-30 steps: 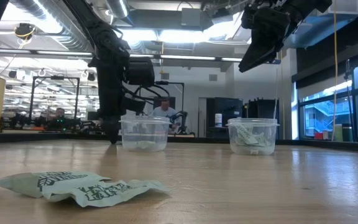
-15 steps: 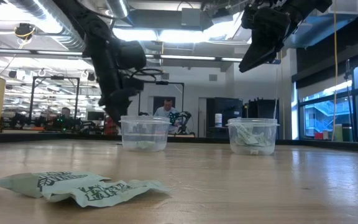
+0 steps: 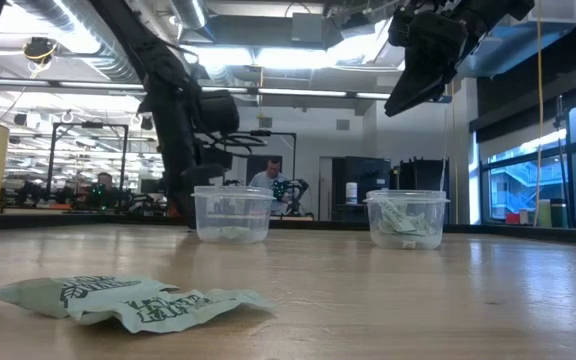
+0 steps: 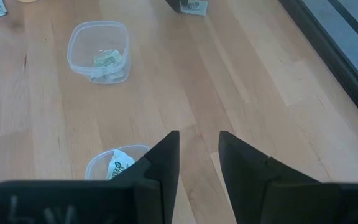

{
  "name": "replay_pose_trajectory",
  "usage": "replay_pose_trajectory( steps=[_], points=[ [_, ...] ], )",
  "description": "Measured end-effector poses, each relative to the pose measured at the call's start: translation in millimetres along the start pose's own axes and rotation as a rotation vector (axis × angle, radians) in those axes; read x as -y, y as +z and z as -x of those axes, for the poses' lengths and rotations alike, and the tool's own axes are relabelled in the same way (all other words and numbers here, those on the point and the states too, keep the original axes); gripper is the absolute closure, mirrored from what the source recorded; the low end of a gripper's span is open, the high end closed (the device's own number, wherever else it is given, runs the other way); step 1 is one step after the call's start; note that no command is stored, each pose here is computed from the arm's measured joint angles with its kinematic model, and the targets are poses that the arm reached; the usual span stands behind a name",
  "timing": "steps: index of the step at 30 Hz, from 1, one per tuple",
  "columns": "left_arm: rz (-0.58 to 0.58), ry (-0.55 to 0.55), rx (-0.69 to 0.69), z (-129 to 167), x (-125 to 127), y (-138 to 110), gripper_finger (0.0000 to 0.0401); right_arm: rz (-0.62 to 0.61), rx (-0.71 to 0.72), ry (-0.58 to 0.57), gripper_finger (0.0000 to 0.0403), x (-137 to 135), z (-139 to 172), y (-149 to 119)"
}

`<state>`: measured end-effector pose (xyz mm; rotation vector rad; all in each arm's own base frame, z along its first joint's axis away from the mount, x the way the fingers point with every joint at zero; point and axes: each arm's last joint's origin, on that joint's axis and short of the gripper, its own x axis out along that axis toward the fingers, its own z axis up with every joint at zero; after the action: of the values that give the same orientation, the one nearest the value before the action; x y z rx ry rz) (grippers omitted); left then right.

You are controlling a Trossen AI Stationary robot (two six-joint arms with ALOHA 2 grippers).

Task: Pick and place Stevia / Truvia into bins
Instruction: Put the stevia packet into the left transparent container

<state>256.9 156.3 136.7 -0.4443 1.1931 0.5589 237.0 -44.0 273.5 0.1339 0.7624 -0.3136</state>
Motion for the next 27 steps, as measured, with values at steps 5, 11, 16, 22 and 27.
replay_pose_trajectory(
  steps=[5,11,16,22,27],
  points=[
    [-0.015,0.033,-0.016,-7.2,1.4,0.0,0.0314,0.0,0.0,0.0,0.0287,0.0,0.0,0.0],
    [-0.033,0.061,-0.018,-8.2,2.7,-0.9,0.0348,0.001,0.0,0.0,0.0287,0.0,0.0,0.0],
    [-0.035,0.066,-0.014,-5.3,2.1,-1.2,0.0375,0.017,-0.002,-0.001,0.0287,0.1,0.0,-0.2],
    [-0.058,0.062,0.008,13.0,1.7,-3.3,0.0396,0.019,-0.003,0.0,0.0287,0.1,0.0,-0.3],
    [-0.118,0.05,0.073,38.8,4.9,-3.1,0.0396,0.019,-0.004,0.0,0.0287,0.1,0.0,-0.4]
  ],
)
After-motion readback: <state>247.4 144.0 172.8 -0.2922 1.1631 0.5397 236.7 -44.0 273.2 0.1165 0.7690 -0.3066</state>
